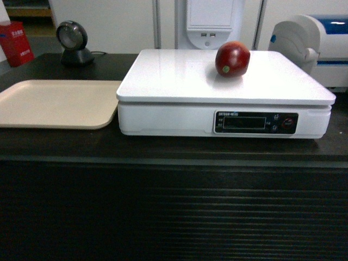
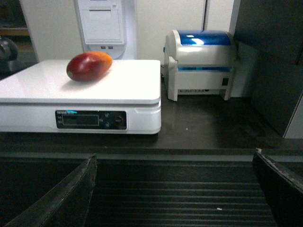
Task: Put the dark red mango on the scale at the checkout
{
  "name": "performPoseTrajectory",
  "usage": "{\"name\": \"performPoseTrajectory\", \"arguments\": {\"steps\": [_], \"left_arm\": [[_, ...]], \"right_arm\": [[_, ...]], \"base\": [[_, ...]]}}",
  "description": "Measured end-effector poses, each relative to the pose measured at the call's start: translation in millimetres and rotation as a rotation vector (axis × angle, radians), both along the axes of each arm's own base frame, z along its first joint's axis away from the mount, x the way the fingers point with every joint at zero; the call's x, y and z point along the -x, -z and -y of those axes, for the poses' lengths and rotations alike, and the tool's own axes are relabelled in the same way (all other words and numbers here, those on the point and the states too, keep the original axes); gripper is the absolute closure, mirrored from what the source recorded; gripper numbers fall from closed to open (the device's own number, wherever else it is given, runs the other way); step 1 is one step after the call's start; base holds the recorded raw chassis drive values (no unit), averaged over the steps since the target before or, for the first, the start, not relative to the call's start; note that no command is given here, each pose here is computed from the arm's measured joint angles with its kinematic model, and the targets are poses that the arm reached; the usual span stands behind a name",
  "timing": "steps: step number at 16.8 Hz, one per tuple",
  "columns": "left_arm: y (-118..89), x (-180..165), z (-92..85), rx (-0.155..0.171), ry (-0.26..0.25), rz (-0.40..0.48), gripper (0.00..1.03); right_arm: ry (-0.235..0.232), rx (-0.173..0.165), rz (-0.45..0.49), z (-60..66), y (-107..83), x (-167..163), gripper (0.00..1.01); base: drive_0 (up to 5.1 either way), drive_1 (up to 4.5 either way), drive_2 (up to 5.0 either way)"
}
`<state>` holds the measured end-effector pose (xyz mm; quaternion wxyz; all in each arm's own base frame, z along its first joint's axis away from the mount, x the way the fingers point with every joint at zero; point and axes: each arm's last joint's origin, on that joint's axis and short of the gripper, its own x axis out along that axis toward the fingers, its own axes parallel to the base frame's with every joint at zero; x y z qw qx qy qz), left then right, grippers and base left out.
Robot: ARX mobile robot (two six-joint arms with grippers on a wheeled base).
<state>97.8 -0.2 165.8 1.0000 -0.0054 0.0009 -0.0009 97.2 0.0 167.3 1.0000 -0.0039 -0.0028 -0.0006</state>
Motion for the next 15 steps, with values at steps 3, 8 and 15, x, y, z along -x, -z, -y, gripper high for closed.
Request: {"name": "performPoseTrajectory", "arguments": {"steps": [3,8,15], "left_arm": [[0.1,0.0,0.0,0.000,0.000,-0.002,0.05],[0.1,0.0,0.0,0.000,-0.001,-0.002,0.05],[0.2,0.0,0.0,0.000,0.000,-0.002,0.05]], "right_arm": [[-0.001,0.000,0.000,0.0,0.0,0.0,0.03],[-0.002,0.000,-0.001,-0.1,0.1,0.0,0.03],[-0.002,0.000,0.000,0.0,0.0,0.0,0.03]], "base": [[0.0,0.00,0.0],[0.0,0.00,0.0],[0.0,0.00,0.0]]}}
